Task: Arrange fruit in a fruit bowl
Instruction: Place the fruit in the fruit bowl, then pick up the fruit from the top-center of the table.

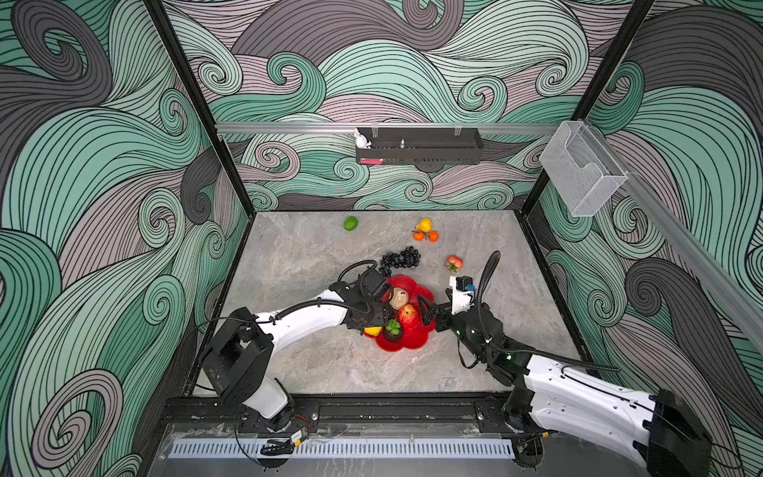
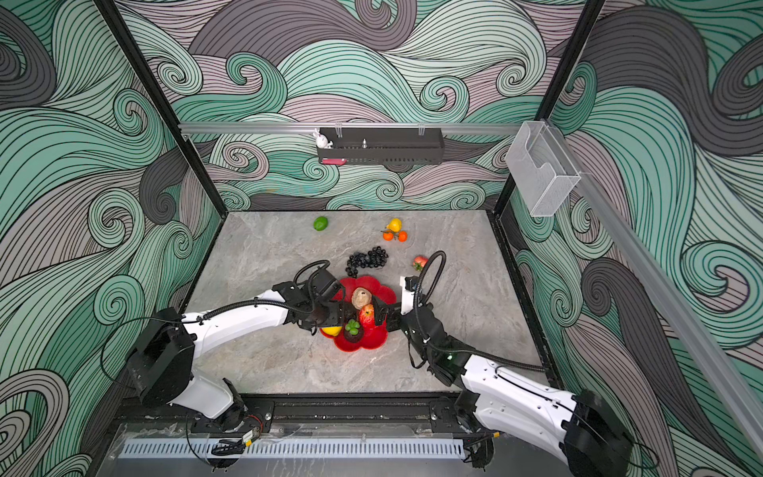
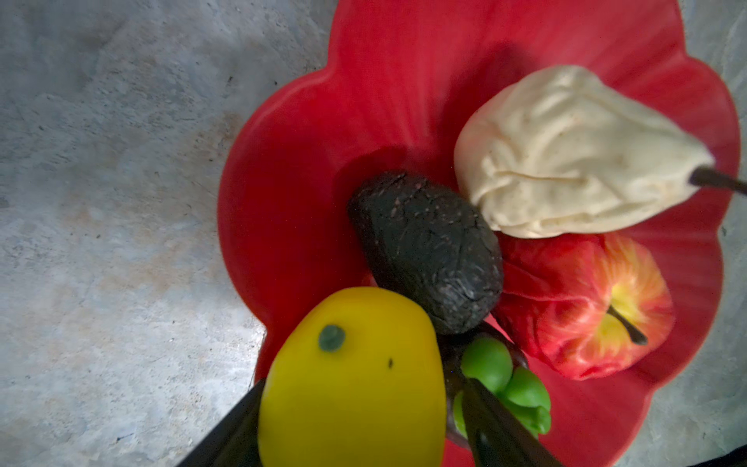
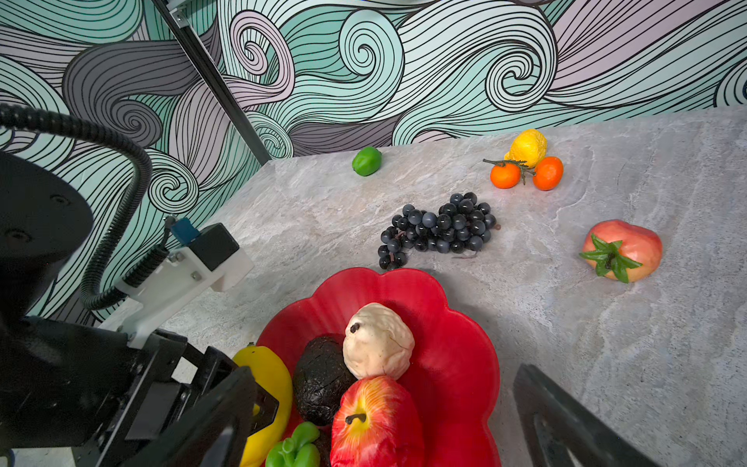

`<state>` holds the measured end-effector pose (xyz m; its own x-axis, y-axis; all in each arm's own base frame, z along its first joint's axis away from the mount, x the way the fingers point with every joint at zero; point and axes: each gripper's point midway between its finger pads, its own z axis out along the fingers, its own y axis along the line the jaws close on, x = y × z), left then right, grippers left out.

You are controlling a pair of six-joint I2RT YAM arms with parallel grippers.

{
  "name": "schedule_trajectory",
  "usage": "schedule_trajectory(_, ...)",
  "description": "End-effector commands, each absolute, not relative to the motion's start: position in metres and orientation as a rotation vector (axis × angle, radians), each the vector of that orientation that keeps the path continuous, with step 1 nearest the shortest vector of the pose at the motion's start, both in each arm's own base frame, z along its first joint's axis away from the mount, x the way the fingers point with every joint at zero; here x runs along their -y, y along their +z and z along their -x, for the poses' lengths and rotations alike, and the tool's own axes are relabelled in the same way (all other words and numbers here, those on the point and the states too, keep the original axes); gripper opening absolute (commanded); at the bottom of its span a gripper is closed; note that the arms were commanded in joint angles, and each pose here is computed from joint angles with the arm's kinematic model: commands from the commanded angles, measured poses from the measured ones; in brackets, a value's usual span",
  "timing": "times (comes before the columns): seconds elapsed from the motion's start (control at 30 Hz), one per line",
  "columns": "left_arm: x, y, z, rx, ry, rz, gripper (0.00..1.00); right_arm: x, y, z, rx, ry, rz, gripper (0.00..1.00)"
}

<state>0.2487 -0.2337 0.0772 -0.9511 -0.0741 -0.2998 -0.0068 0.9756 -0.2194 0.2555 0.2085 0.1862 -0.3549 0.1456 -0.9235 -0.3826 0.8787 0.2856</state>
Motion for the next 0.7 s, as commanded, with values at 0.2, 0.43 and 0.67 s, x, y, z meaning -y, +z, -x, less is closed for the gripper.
schedule_trajectory(0.2, 0.217, 0.1, -0.255, -2.754, -0.267, 0.072, 0.75, -0.207, 0.183, -0.256, -1.867, 0.554, 0.168, 1.0)
schedule_trajectory(0.43, 0.202, 0.143, -0.271, -2.626, -0.243, 0.044, 0.75, -0.205, 0.184, -0.257, -1.869, 0.545, 0.159, 1.0)
schedule_trajectory(0.67, 0.164, 0.2, -0.322, -2.433, -0.238, 0.144, 0.78, -0.185, 0.193, -0.261, -1.947, 0.472, 0.116, 1.0)
